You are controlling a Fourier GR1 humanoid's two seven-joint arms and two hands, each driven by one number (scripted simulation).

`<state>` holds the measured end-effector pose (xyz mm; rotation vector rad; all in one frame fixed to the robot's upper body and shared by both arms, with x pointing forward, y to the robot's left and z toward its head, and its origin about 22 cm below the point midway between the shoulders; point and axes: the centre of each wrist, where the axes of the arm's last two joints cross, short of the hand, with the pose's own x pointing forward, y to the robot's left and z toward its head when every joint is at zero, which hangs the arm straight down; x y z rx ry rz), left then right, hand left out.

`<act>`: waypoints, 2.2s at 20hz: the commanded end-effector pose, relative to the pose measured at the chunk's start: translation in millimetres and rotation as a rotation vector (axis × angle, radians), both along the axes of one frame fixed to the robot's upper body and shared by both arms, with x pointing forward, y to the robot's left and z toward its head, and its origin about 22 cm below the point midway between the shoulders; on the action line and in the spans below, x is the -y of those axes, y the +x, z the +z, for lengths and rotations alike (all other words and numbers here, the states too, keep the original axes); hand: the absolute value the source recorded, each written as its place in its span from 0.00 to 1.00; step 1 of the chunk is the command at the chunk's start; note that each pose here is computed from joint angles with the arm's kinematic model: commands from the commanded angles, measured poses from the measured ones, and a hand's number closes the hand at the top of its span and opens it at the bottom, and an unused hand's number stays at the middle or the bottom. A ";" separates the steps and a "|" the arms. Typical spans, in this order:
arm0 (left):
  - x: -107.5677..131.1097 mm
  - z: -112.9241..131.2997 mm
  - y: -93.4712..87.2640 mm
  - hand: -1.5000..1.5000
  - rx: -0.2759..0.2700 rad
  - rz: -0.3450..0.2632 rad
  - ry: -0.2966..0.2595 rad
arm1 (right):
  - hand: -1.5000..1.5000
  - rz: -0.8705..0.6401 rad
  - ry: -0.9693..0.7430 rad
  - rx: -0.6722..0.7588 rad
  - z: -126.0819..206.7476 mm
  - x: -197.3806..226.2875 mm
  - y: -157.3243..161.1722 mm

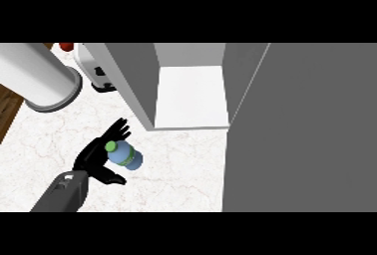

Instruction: Pick up the bottled water, place it into the cabinet and close the cabinet

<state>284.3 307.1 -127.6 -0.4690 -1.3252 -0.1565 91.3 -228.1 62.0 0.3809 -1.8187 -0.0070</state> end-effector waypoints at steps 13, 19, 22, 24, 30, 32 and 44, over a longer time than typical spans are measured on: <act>35.4 -14.7 -1.1 0.00 -0.043 -0.114 -0.238 | 0.00 0.003 -0.004 0.007 -2.4 -11.7 11.8; 53.0 -16.0 1.6 0.00 -0.071 -0.170 -0.288 | 0.00 -0.001 0.004 -0.022 -12.0 -2.3 16.8; 48.4 -15.2 0.8 0.00 -0.062 -0.200 -0.298 | 0.00 0.023 0.008 -0.012 -9.9 0.2 7.7; 49.7 -20.9 -7.5 0.00 -0.060 -0.191 -0.293 | 0.00 -0.004 0.020 -0.022 -4.7 -4.1 8.5; 62.1 -10.2 9.6 1.00 -0.043 -0.229 -0.319 | 0.00 -0.003 0.012 -0.014 -11.8 13.5 10.0; 55.4 -10.1 8.4 1.00 -0.043 -0.222 -0.330 | 0.00 -0.004 0.027 -0.025 -8.8 -6.7 19.8; 18.7 -23.6 -26.1 1.00 0.084 0.197 -0.285 | 0.00 -0.020 -0.009 -0.026 -12.7 -1.8 8.8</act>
